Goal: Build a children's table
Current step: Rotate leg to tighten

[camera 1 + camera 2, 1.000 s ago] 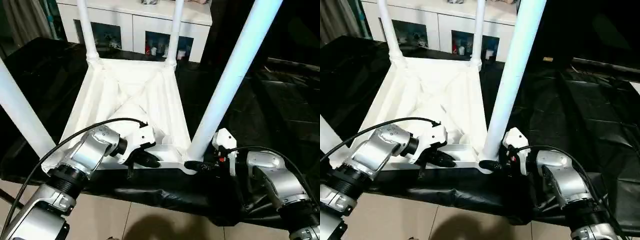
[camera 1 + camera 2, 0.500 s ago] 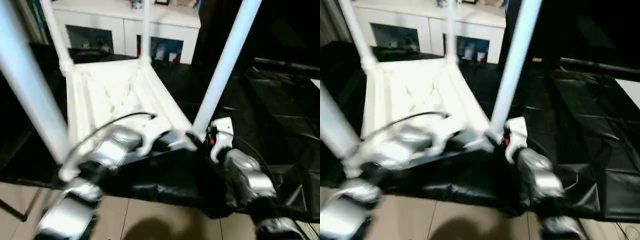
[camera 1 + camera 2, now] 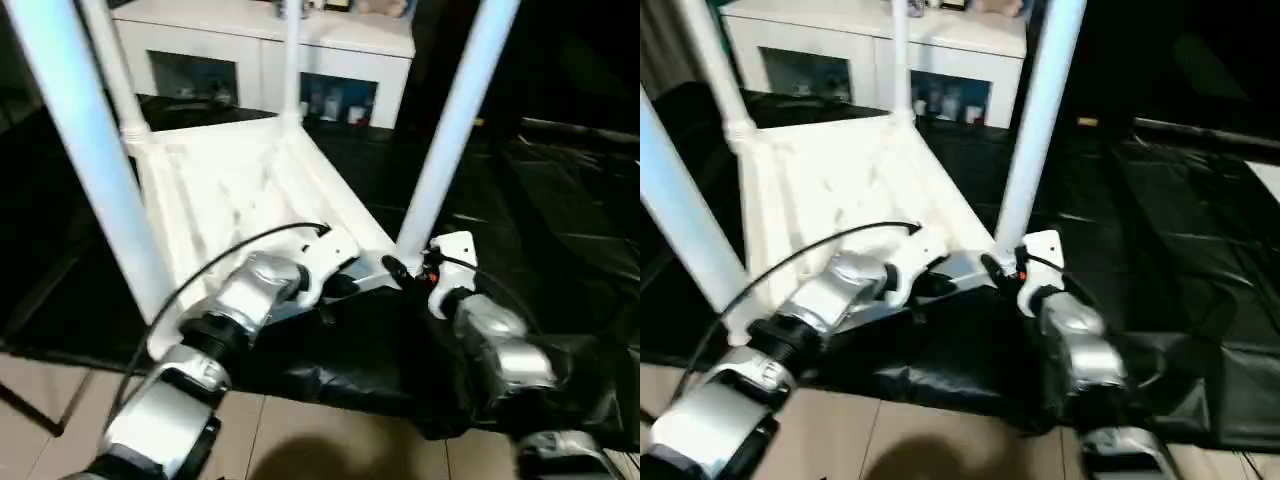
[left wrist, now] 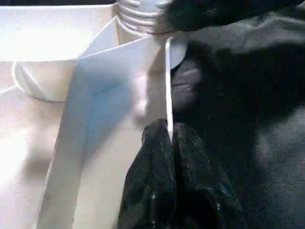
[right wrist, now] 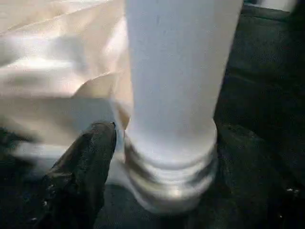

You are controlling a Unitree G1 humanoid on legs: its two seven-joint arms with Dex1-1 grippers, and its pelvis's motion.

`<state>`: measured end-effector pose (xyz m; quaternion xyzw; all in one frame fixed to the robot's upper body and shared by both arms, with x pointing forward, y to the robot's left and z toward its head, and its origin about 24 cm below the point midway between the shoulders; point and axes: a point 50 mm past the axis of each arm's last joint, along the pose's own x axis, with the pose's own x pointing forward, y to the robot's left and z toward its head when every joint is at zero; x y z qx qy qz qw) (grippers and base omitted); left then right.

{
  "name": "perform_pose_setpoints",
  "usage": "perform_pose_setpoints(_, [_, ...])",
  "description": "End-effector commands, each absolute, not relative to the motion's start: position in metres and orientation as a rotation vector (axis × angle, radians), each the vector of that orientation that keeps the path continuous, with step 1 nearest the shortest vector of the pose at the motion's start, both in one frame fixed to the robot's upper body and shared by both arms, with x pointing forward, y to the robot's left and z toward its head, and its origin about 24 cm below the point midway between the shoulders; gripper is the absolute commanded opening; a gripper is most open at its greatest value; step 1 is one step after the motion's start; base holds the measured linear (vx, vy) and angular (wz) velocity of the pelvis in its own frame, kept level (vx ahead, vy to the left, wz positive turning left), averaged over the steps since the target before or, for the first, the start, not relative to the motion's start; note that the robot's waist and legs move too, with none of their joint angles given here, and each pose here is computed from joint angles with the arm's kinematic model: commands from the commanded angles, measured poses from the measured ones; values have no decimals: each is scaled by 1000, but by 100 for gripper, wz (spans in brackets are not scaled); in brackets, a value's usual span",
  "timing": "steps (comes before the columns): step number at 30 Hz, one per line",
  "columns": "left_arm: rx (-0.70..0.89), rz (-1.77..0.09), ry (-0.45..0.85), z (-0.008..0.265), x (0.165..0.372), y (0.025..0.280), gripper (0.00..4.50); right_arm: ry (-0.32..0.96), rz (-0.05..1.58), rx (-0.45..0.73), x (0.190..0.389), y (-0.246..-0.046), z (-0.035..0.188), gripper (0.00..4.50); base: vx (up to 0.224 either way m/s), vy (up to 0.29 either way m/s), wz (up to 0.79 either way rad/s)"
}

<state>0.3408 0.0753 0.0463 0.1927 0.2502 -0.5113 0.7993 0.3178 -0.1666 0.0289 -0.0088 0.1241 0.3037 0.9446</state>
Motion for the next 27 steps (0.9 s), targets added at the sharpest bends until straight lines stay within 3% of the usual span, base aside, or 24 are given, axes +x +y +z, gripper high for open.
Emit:
perform_pose_setpoints(1, [427, -1179, 629, 28, 327, 84, 0, 234, 760, -91, 315, -160, 36, 369, 0, 0, 0])
perform_pose_setpoints(4, [415, -1329, 632, 32, 316, 92, 0, 257, 862, -154, 308, -175, 40, 369, 18, -5, 1])
perform_pose_setpoints(11, [388, -1550, 613, 44, 299, 103, 0, 295, 1027, -129, 295, -180, 44, 369, 17, -3, 1])
perform_pose_setpoints(20, [379, -1579, 619, 47, 293, 108, 0, 341, 1123, -128, 287, -179, 41, 355, 0, 0, 0])
perform_pose_setpoints(27, [374, -1579, 626, 48, 292, 108, 0, 357, 1143, -122, 286, -179, 41, 287, 0, 0, 0])
